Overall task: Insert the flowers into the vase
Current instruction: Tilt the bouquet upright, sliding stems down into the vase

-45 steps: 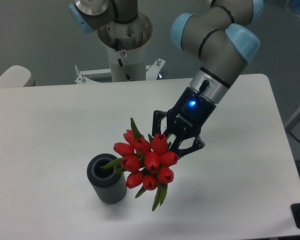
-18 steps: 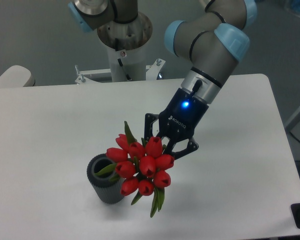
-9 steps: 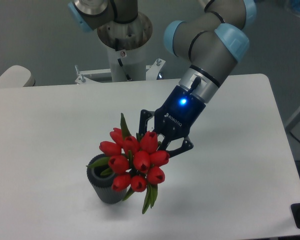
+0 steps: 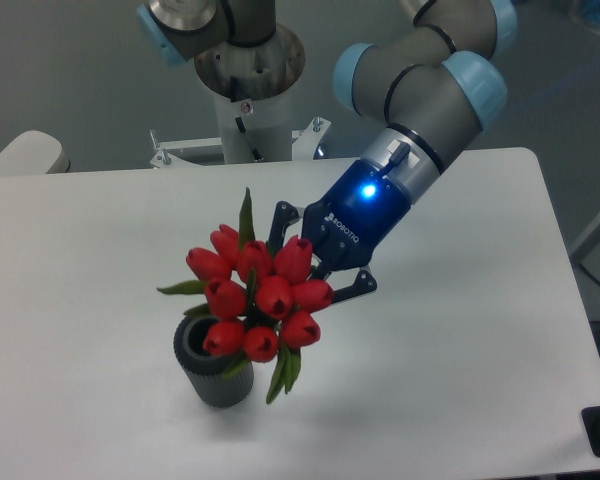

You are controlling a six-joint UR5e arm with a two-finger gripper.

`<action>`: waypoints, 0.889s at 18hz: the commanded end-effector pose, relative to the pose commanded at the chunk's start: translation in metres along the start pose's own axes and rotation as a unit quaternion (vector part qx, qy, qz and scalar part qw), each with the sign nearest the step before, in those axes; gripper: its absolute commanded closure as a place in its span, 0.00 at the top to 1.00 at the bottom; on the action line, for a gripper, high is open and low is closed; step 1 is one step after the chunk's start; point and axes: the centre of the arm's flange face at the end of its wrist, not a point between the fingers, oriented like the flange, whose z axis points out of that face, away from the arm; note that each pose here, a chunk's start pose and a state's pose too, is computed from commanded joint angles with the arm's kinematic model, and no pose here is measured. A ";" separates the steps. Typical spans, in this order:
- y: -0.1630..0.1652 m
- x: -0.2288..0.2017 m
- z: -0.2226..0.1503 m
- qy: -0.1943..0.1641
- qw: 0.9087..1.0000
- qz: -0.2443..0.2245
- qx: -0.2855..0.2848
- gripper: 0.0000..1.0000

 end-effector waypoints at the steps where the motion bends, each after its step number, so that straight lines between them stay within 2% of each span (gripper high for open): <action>1: -0.003 0.002 0.000 0.007 1.000 0.001 0.012 0.30; 6: -0.012 0.010 0.003 0.035 0.998 0.006 0.050 0.30; 11: -0.009 0.023 0.026 0.055 0.996 0.054 0.053 0.30; 16: 0.010 0.035 0.033 0.073 0.994 0.043 0.073 0.30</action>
